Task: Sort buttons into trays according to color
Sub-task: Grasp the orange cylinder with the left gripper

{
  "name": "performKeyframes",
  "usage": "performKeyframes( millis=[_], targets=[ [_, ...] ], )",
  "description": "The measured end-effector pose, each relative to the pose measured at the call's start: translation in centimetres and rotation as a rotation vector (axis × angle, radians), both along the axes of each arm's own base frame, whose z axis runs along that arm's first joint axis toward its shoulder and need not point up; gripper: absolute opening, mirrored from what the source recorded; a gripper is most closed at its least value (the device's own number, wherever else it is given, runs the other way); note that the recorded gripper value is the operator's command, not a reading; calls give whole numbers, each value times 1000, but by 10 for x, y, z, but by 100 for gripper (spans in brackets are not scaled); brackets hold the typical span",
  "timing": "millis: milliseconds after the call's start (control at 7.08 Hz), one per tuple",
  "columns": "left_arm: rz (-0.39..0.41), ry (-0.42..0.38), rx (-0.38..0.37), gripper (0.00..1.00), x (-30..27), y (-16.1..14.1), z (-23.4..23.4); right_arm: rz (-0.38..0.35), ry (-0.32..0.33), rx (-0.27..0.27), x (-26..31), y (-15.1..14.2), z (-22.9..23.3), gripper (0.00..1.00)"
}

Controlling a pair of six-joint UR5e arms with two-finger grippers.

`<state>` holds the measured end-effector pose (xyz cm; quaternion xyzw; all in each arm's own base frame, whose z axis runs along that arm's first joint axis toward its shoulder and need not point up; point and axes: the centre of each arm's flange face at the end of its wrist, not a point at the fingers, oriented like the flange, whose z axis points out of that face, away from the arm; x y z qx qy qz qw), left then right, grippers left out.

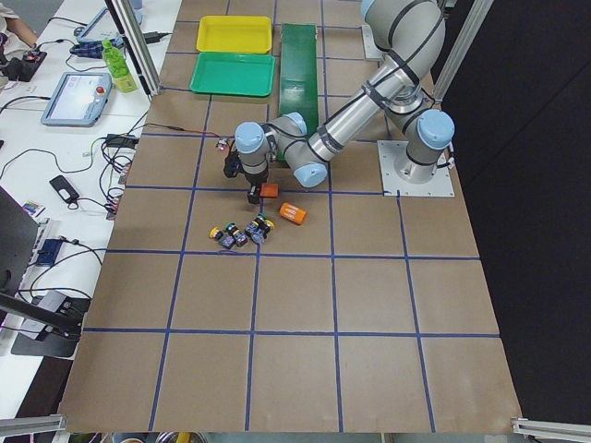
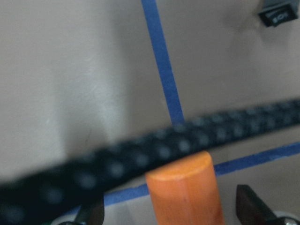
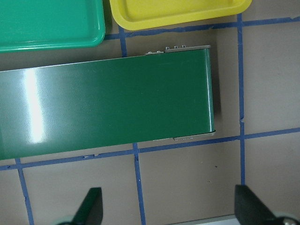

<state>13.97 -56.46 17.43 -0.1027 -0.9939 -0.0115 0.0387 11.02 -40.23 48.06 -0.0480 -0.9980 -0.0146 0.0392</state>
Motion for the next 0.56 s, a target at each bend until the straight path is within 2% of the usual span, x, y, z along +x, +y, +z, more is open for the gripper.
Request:
performKeyframes(
  millis=[282,565],
  targets=[
    [22,-11,8,0,-1,1,4,1,0,0,0,0,0,100],
    [13,-26,-15,0,-23,3,40,0,0,-1,0,0,0,100]
  ],
)
